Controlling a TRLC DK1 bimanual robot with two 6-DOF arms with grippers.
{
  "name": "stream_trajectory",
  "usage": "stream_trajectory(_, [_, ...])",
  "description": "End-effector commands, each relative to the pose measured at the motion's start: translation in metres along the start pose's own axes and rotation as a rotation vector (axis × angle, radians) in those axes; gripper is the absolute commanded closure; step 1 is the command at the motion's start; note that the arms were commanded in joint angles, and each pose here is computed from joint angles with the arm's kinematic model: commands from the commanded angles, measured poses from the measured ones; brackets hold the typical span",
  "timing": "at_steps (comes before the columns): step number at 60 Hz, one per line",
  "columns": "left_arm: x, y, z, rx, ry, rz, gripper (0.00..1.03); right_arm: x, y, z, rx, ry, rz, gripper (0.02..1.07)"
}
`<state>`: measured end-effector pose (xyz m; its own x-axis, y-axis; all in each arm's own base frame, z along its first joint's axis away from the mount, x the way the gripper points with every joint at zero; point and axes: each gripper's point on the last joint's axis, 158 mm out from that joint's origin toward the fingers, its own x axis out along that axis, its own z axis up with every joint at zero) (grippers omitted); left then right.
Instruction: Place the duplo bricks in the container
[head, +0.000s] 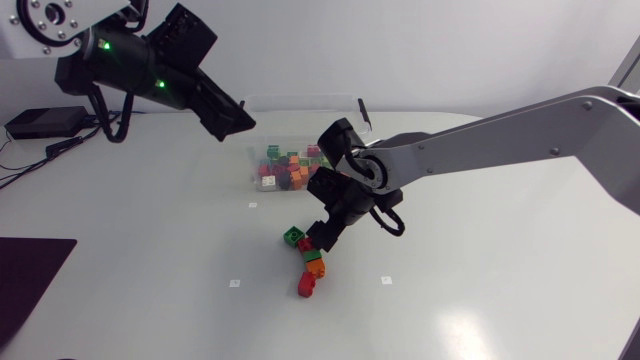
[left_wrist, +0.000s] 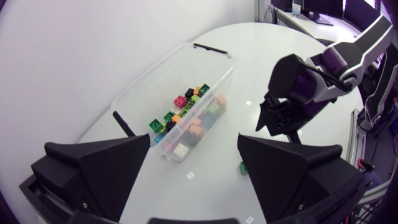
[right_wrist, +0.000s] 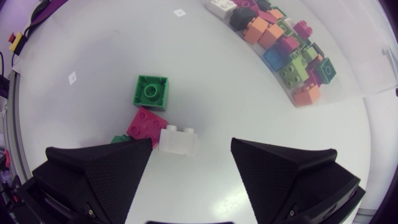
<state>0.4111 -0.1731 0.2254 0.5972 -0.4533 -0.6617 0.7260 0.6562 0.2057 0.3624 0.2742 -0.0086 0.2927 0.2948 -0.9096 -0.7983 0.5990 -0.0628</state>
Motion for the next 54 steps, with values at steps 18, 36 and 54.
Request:
stream_trajectory(18, [0.001, -0.049, -0.059, 0.079, 0.097, -0.095, 0.06, 0.019, -0.003, -0.008, 0.034, 0.057, 0.005, 0.29])
stream_trajectory(36, [0.021, -0.095, -0.089, 0.115, 0.166, -0.199, 0.06, 0.025, -0.002, -0.003, 0.026, 0.054, 0.006, 0.5])
stream_trajectory(54, [0.053, -0.114, -0.12, 0.136, 0.253, -0.265, 0.06, 0.011, -0.007, -0.005, 0.03, 0.041, -0.001, 0.78])
